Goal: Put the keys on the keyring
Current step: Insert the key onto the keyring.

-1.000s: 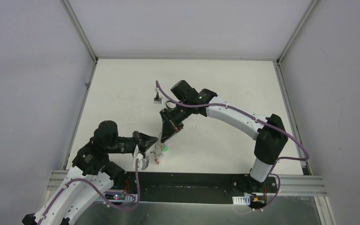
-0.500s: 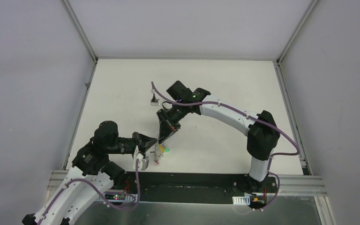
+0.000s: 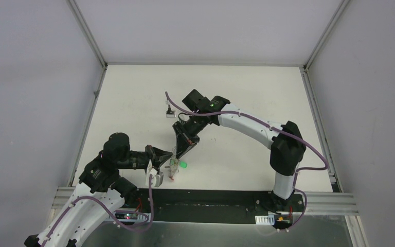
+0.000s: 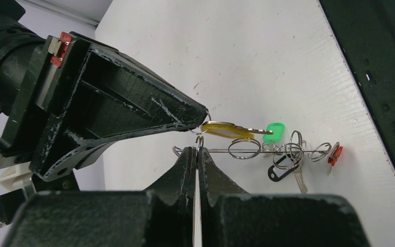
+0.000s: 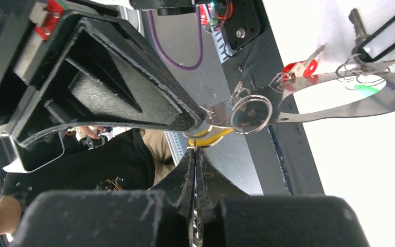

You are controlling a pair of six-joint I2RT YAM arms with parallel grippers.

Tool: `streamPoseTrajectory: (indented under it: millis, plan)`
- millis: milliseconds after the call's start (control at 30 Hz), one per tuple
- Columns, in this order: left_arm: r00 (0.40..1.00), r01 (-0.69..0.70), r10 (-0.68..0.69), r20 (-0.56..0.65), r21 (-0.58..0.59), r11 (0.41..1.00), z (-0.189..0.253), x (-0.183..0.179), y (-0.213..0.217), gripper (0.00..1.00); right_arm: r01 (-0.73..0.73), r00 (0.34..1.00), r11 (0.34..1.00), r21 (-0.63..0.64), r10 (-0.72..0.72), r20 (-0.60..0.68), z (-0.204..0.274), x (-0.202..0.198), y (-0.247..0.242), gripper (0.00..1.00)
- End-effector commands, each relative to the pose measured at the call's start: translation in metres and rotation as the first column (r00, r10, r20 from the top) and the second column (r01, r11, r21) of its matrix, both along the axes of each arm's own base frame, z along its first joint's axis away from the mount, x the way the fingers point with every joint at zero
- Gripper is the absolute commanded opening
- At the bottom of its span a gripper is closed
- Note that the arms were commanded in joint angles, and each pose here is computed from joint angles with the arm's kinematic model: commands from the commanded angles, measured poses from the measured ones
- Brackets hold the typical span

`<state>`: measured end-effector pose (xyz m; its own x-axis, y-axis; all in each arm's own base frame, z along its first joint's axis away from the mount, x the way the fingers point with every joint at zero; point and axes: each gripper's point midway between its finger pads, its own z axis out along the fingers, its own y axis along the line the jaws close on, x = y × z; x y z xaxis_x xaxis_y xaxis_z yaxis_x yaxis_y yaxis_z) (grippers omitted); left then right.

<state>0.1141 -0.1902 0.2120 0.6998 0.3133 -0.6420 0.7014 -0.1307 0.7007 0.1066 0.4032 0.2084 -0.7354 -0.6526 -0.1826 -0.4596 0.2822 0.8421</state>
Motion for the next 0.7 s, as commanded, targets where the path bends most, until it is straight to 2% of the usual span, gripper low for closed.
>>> streamPoseTrajectory:
  millis: [0, 167, 467, 667]
  plan:
    - [0.994, 0.049, -0.043, 0.098, -0.052, 0.997, 0.029, -0.003, -0.006, 0.0, -0.005, 0.998, 0.999, -0.041, 0.007, 0.062, -0.002, 0.003, -0.005, 0.0]
    - [0.994, 0.05, -0.044, 0.098, -0.053, 0.997, 0.03, -0.003, -0.006, 0.0, -0.009, 0.997, 0.998, -0.065, 0.014, 0.078, -0.005, 0.002, -0.009, 0.0]
    - [0.993, 0.058, -0.052, 0.104, -0.053, 0.997, 0.031, -0.003, -0.006, 0.0, -0.058, 0.994, 0.995, 0.083, 0.05, 0.093, 0.031, -0.001, 0.002, 0.0]
    - [0.993, 0.06, -0.054, 0.104, -0.053, 0.997, 0.03, -0.004, -0.007, 0.0, -0.083, 0.994, 0.99, 0.115, 0.074, 0.081, 0.041, -0.006, 0.01, 0.0]
